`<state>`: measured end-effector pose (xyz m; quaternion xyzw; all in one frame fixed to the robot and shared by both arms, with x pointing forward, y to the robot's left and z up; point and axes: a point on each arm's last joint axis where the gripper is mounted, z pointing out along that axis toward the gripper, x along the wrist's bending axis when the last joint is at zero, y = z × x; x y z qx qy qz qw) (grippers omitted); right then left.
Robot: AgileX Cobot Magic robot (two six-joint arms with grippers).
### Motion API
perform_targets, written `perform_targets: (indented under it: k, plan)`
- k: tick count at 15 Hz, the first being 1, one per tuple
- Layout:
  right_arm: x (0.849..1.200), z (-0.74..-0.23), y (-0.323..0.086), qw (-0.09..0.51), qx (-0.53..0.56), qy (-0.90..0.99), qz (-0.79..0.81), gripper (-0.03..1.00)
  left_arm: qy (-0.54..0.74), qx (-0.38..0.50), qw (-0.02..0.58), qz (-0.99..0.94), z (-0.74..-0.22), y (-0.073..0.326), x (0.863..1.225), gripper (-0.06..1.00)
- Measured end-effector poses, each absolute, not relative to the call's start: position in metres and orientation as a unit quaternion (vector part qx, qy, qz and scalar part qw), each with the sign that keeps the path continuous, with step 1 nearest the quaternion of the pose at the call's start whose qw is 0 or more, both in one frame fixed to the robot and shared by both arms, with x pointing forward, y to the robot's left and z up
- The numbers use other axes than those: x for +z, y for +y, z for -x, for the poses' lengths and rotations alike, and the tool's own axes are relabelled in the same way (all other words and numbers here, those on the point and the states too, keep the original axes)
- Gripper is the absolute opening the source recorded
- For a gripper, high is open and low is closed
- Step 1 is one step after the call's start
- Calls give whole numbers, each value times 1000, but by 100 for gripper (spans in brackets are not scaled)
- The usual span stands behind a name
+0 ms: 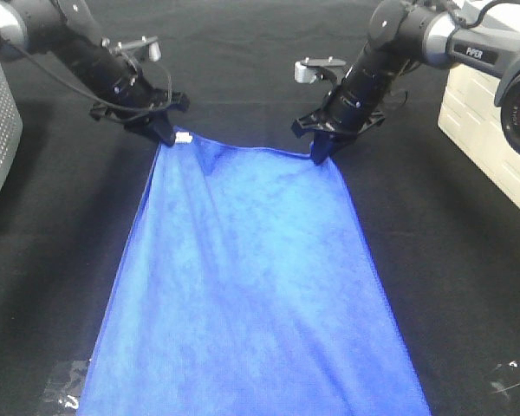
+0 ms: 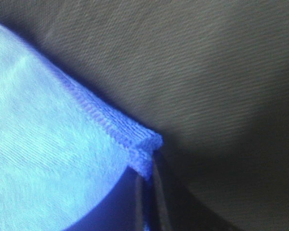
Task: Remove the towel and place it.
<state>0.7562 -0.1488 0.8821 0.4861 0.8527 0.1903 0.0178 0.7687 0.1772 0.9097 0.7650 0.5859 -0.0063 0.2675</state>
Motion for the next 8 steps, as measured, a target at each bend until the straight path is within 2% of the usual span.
perform_targets:
  k: [3, 4, 8]
  plan:
    - [920, -773, -146, 84, 243, 843, -472, 0, 580, 24, 286, -763, -775, 178, 922, 0]
    - [920, -773, -146, 84, 243, 843, -472, 0, 580, 24, 286, -763, -775, 178, 922, 0]
    - [948, -787, -144, 153, 299, 821, -461, 0, 574, 85, 326, -747, -788, 180, 928, 0]
